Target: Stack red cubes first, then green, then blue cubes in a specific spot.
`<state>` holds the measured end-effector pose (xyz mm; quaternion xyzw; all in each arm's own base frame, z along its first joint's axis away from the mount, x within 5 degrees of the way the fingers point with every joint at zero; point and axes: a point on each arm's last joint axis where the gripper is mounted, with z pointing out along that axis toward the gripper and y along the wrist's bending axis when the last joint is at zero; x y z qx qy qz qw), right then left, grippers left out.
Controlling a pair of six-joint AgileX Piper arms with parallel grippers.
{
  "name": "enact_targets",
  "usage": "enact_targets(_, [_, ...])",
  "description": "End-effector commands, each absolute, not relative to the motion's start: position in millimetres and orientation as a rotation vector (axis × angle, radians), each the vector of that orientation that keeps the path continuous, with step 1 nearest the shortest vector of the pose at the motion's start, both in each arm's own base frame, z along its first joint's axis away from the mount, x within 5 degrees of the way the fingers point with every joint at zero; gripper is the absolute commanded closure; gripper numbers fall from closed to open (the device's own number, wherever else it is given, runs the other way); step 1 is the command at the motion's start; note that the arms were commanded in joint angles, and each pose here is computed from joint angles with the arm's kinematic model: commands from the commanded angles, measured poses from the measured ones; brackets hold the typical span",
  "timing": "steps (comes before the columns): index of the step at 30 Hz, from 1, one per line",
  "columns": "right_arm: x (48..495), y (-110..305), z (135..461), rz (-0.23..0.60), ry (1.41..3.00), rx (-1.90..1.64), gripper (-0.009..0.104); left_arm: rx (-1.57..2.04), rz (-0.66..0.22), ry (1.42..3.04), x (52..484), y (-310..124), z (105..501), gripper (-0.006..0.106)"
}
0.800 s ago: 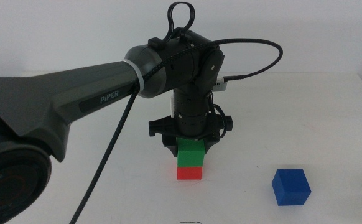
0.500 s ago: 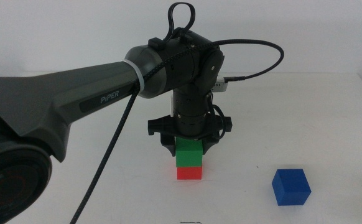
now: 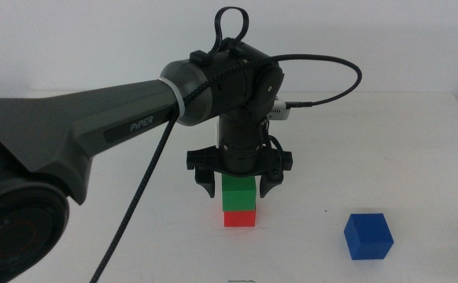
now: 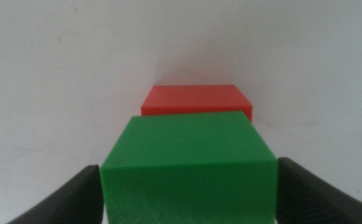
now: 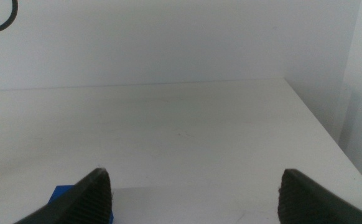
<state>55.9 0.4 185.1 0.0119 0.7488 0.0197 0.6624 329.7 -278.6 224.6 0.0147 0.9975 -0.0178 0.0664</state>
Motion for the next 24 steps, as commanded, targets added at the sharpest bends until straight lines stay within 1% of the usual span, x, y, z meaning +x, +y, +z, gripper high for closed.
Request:
enact_targets(1, [54.4, 0.8, 200.6, 0.032, 1.581, 0.002, 0.023, 0.113, -0.154, 2.915, 322.9, -275.6, 267.8, 0.009])
enact_targets(4, [54.4, 0.8, 200.6, 0.032, 1.581, 0.002, 0.023, 0.279, -0.192, 2.855, 317.7, -271.6, 290.3, 0.009])
enact_targets(7, [54.4, 0.8, 200.6, 0.032, 1.581, 0.002, 0.023, 0.448, -0.214, 2.764, 305.9, -259.5, 327.0, 0.009])
enact_targets(10, [54.4, 0.8, 200.6, 0.032, 1.581, 0.002, 0.023, 0.527, -0.205, 2.707, 286.5, -238.6, 364.9, 0.009])
enact_targets(12, [54.4, 0.8, 200.6, 0.032, 1.581, 0.002, 0.023, 0.605, -0.199, 2.631, 274.7, -225.8, 388.0, 0.009])
enact_targets(14, [54.4, 0.8, 200.6, 0.032, 1.581, 0.002, 0.023, 0.726, -0.164, 2.518, 265.4, -208.7, 410.9, 0.009])
enact_targets(15, [54.4, 0.8, 200.6, 0.032, 1.581, 0.002, 0.023, 0.751, -0.174, 2.489, 260.6, -199.3, 420.4, 0.009])
enact_targets(18, [54.4, 0.8, 200.6, 0.032, 1.581, 0.002, 0.023, 0.790, -0.275, 2.412, 245.2, -167.2, 445.1, 0.009])
enact_targets(21, [54.4, 0.8, 200.6, 0.032, 1.581, 0.002, 0.023, 0.823, -0.375, 2.329, 227.1, -132.0, 461.6, 0.009])
enact_targets(24, [54.4, 0.8, 200.6, 0.032, 1.581, 0.002, 0.023, 0.789, -0.438, 2.243, 204.9, -102.6, 467.9, 0.009])
